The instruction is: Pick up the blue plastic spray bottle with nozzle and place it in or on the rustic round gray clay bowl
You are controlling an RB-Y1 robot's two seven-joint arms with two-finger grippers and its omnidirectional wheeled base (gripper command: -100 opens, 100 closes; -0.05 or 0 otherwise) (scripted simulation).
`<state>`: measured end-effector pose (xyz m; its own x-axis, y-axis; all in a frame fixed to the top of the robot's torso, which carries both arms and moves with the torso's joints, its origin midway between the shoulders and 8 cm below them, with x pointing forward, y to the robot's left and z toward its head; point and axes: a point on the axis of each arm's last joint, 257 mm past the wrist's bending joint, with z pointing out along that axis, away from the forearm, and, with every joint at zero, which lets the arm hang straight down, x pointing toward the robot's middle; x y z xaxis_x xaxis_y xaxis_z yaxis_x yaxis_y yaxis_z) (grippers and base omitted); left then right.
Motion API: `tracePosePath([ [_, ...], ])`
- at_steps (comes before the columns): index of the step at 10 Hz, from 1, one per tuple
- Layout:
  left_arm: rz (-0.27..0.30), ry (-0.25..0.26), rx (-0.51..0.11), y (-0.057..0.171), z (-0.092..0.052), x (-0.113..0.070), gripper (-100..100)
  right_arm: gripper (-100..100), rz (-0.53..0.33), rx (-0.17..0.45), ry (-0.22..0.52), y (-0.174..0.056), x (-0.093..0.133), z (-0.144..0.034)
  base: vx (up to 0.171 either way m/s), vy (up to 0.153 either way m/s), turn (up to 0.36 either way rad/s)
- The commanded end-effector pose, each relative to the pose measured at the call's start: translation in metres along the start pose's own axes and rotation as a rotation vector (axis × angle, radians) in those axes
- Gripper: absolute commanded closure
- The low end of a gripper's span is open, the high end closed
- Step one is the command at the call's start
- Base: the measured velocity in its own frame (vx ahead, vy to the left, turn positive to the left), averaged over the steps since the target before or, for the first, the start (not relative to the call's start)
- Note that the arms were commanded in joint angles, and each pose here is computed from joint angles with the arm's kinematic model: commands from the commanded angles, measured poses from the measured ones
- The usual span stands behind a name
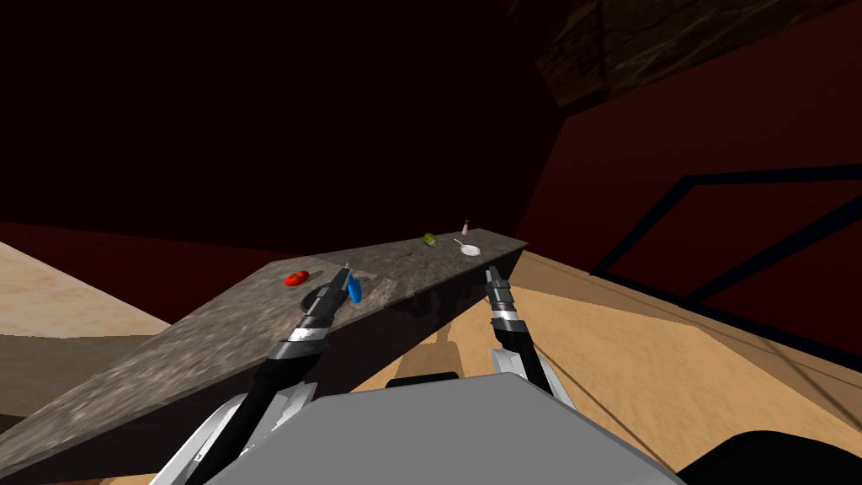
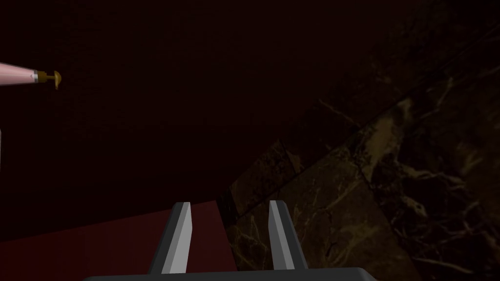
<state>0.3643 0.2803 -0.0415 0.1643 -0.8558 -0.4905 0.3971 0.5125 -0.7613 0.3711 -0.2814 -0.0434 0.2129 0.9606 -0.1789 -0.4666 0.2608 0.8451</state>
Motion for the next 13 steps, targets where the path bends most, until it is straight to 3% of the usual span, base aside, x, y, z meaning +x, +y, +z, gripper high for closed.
tracePosePath([
  [1, 0.052, 0.026, -0.066, 0.022, -0.006, -0.004, -100, 0, 0.0, 0.0, 0.0, 0.0, 0.0, 0.0, -0.044, -0.09, 0.012],
  [8, 0.285, 0.151, -0.35, 0.109, -0.047, -0.027, -100, 0, 0.0, 0.0, 0.0, 0.0, 0.0, 0.0, -0.019, -0.097, 0.008],
  [10, 0.319, 0.173, -0.39, 0.121, -0.054, -0.031, -100, 0, 0.0, 0.0, 0.0, 0.0, 0.0, 0.0, 0.03, -0.06, 0.004],
  [13, 0.424, 0.24, -0.496, 0.154, -0.072, -0.045, -100, 0, 0.0, 0.0, 0.0, 0.0, 0.0, 0.0, 0.045, -0.05, -0.005],
])
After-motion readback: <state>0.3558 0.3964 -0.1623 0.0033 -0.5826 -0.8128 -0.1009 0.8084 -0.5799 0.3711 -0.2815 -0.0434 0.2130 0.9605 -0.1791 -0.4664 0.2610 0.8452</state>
